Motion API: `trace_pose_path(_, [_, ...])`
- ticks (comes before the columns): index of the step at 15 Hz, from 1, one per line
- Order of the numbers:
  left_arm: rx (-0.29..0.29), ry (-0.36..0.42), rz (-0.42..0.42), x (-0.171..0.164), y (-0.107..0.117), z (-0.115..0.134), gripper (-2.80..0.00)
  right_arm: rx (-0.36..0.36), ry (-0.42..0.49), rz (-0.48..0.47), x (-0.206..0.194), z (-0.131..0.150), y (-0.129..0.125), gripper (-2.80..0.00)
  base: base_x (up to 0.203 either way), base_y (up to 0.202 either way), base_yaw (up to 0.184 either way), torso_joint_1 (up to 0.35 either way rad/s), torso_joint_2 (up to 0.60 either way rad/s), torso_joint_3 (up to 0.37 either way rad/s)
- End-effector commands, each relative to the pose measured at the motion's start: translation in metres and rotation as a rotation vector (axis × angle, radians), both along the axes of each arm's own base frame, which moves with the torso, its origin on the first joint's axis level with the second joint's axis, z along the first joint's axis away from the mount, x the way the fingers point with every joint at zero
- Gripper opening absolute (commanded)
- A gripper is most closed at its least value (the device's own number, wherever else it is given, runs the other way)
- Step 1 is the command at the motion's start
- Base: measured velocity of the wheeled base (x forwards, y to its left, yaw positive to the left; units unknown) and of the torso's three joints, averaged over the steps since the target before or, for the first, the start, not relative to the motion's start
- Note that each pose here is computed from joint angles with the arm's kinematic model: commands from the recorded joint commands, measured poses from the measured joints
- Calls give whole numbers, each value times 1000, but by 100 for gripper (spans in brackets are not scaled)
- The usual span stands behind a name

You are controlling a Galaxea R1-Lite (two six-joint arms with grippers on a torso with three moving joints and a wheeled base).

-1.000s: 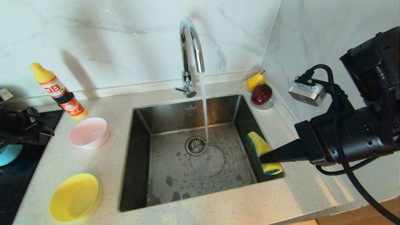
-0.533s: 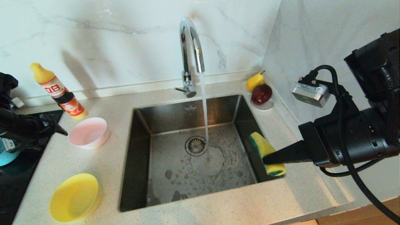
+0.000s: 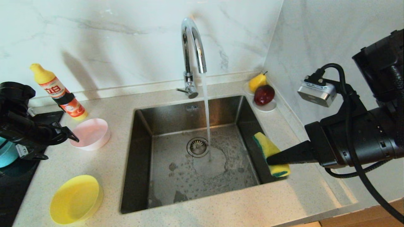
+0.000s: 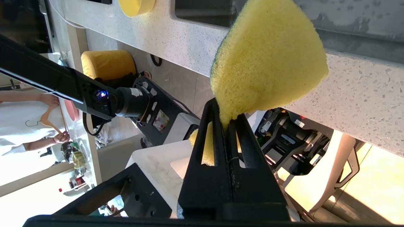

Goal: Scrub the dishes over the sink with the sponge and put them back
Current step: Wash the bowl

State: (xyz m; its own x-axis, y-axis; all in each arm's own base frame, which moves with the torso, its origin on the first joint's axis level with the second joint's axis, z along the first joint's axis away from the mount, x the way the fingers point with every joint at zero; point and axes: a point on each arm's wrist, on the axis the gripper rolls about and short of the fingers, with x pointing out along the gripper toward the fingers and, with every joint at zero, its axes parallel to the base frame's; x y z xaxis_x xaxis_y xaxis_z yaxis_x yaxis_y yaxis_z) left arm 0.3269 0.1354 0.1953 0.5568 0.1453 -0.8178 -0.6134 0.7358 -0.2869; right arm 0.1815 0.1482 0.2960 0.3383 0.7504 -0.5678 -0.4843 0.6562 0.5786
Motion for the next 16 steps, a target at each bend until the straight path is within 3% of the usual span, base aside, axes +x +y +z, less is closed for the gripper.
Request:
trace_pose_path(1, [-7,12,-9,2,-3,-3,0,0,5,0,-2,-1,-2,-280,0,0,0,0,0,0])
trace_pose_path(5, [-41,43,6,8,-8,-17,0,0,6,-2,-5,-2,-5,-280,0,0,0,0,0,0])
trace_pose_path(16, [-41,73,13,17,-5,-31,0,9,-5,-9,-8,2,-9,-280,0,0,0,0,0,0])
